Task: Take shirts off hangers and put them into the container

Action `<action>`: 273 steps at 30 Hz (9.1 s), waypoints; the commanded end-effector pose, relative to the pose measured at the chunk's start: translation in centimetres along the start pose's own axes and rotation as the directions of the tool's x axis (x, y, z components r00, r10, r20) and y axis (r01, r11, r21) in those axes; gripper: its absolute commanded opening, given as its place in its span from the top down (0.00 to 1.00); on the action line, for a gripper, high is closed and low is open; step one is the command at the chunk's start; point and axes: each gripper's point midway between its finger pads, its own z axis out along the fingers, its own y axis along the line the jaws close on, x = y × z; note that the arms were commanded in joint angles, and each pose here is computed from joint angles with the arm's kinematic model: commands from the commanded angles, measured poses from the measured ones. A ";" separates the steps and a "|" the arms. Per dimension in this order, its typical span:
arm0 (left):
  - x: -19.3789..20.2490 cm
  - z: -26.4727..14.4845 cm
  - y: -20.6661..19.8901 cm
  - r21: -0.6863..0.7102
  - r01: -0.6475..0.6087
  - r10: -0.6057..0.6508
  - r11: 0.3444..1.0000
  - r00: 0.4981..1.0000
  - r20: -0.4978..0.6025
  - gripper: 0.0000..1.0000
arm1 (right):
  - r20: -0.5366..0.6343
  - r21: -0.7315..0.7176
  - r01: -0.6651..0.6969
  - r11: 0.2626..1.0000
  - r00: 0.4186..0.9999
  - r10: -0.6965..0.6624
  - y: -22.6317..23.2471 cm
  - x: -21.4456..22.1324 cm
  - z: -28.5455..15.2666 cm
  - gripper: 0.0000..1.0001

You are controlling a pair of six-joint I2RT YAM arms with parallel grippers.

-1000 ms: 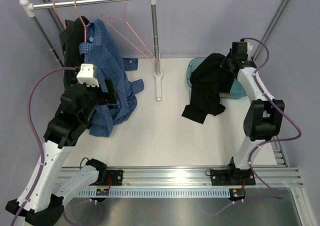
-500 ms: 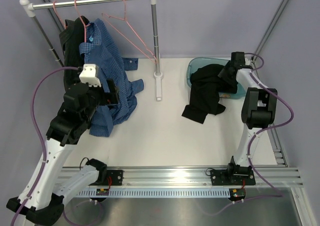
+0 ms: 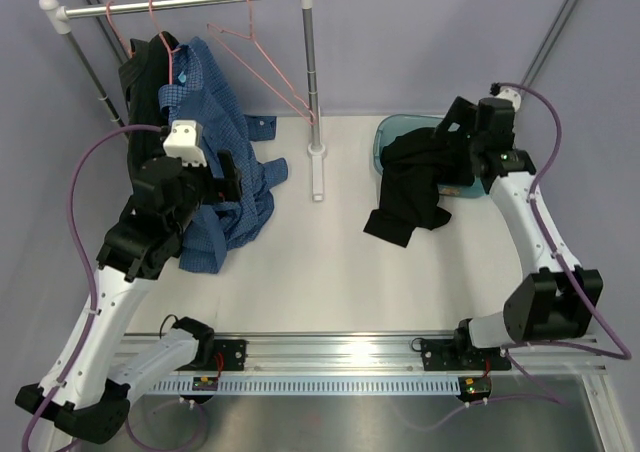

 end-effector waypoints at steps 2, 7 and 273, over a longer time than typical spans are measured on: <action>-3.3 -0.5 -0.4 0.017 0.022 -0.023 1.000 0.994 0.109 0.01 | -0.134 -0.018 0.037 0.999 0.990 -0.039 0.5 9.1 -0.9 0.01; -3.9 -0.7 -0.6 0.028 0.021 -0.024 0.999 0.993 0.116 0.01 | -0.208 0.010 0.005 1.000 0.978 -0.002 -1.8 16.1 -1.2 0.01; -7.8 -2.7 1.9 -0.125 0.021 -0.003 0.992 0.990 0.144 0.01 | 0.159 -0.192 0.058 0.980 0.987 -0.027 3.9 -5.4 -15.1 0.01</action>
